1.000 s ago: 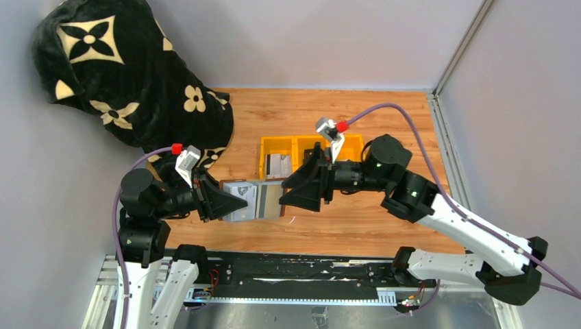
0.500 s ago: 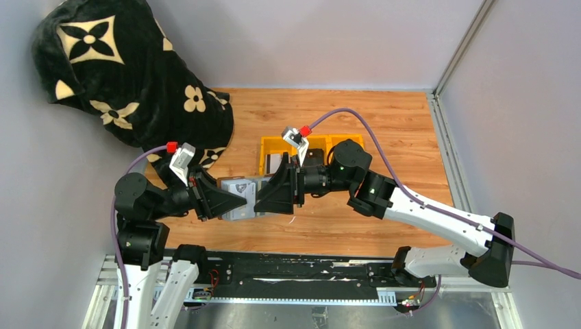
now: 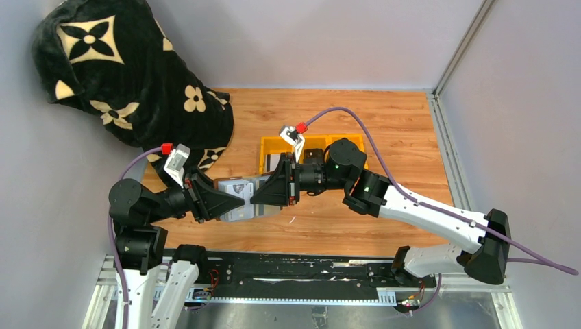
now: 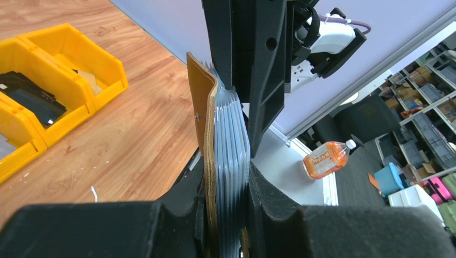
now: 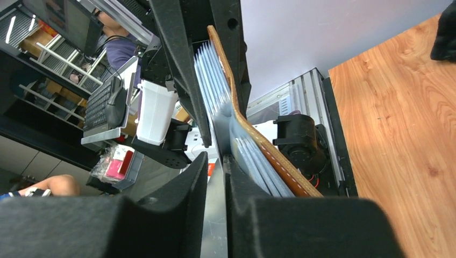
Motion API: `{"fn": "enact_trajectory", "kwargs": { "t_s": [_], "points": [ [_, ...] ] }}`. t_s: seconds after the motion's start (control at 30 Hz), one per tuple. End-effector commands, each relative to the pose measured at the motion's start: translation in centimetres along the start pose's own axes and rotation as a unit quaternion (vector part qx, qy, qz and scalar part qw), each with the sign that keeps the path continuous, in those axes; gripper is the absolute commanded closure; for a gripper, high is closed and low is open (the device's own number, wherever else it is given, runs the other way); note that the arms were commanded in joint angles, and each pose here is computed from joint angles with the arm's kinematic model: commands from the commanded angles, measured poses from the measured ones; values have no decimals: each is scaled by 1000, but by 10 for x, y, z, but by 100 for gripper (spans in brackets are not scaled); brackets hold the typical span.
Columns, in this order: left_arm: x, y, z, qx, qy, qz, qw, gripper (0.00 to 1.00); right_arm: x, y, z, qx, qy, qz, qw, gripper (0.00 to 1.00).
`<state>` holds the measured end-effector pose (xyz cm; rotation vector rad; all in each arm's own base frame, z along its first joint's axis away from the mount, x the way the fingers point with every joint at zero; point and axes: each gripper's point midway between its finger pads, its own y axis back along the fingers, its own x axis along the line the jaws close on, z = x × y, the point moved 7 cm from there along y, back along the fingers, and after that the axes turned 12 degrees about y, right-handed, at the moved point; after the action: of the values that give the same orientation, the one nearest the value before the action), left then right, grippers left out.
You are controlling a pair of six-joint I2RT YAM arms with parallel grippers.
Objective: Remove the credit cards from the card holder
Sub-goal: Remove the credit card from the card holder.
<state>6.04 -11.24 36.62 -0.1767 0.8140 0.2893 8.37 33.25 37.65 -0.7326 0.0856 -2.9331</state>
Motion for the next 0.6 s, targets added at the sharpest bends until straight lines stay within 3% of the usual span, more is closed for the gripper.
{"fn": "enact_trajectory", "kwargs": {
  "t_s": [0.0,0.23,0.4,0.57],
  "points": [
    [-17,4,-5,26,-28,-41,998,77,-16,-14,5,-29,-13,-47,998,82],
    [-15,4,-7,36,-20,-44,998,76,-19,-16,1,-30,-23,-46,998,100],
    [-14,3,-6,41,-10,-45,998,69,-21,-12,-4,-27,-21,-53,998,100],
    [-14,3,-5,48,3,-46,998,71,-18,-2,-5,-34,-10,-57,998,100]
  ]
}}
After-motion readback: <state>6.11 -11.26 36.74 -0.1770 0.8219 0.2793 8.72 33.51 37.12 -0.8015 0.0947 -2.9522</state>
